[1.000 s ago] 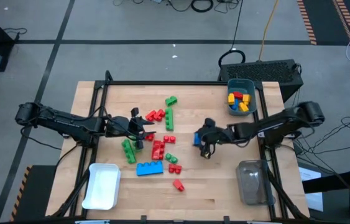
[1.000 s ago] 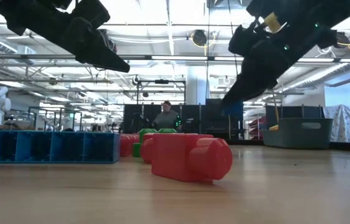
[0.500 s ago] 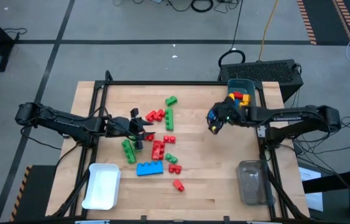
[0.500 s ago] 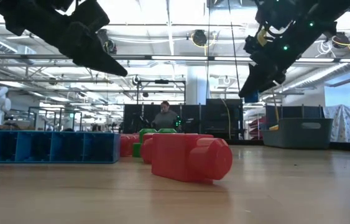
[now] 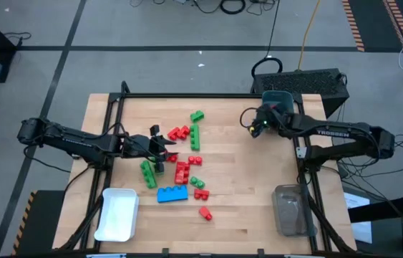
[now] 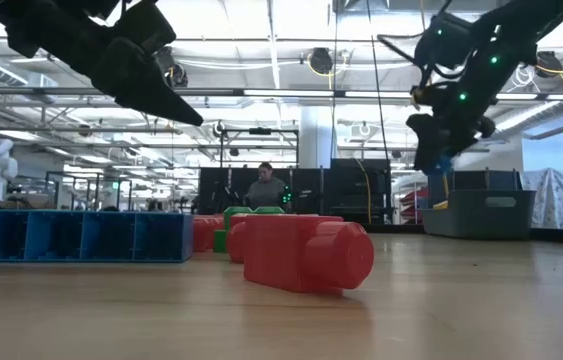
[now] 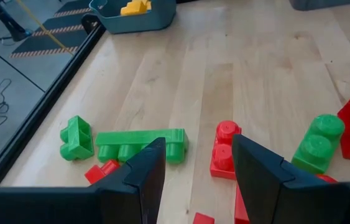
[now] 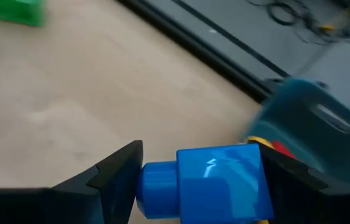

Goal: Sort blocks by size
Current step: Put the one stud blue game piece into the blue bin

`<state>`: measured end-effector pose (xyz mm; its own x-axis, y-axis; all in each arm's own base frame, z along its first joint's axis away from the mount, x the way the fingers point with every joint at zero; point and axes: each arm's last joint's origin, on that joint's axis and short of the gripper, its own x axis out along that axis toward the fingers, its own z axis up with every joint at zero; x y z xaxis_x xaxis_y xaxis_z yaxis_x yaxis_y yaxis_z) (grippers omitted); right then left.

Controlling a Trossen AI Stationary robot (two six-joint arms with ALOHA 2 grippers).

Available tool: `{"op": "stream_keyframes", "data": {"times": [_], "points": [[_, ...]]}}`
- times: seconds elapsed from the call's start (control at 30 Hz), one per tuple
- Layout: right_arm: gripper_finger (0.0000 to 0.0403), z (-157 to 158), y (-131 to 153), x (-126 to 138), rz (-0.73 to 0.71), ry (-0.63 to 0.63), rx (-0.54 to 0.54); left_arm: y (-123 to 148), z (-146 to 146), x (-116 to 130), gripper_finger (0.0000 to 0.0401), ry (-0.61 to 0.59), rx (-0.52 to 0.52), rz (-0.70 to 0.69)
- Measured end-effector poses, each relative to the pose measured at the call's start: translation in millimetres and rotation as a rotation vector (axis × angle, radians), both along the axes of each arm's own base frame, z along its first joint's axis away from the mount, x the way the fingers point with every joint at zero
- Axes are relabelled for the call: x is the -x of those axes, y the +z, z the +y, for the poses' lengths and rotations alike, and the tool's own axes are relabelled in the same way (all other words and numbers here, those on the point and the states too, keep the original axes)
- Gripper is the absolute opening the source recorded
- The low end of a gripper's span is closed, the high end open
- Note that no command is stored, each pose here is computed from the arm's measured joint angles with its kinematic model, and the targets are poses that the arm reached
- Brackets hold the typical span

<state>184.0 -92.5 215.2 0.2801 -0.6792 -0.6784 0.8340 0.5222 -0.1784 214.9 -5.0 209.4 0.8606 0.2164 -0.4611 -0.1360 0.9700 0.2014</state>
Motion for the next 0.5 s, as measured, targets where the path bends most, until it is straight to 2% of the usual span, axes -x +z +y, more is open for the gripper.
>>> {"op": "stream_keyframes", "data": {"times": [0.33,0.5], "points": [[0.026,-14,-3,21,0.099,-0.28,0.085,-1,0,0,0.0167,0.011,0.019,0.004],[0.026,-21,-4,27,0.092,-0.344,0.08,-2,0,1,0.0167,0.02,0.03,0.011]]}}
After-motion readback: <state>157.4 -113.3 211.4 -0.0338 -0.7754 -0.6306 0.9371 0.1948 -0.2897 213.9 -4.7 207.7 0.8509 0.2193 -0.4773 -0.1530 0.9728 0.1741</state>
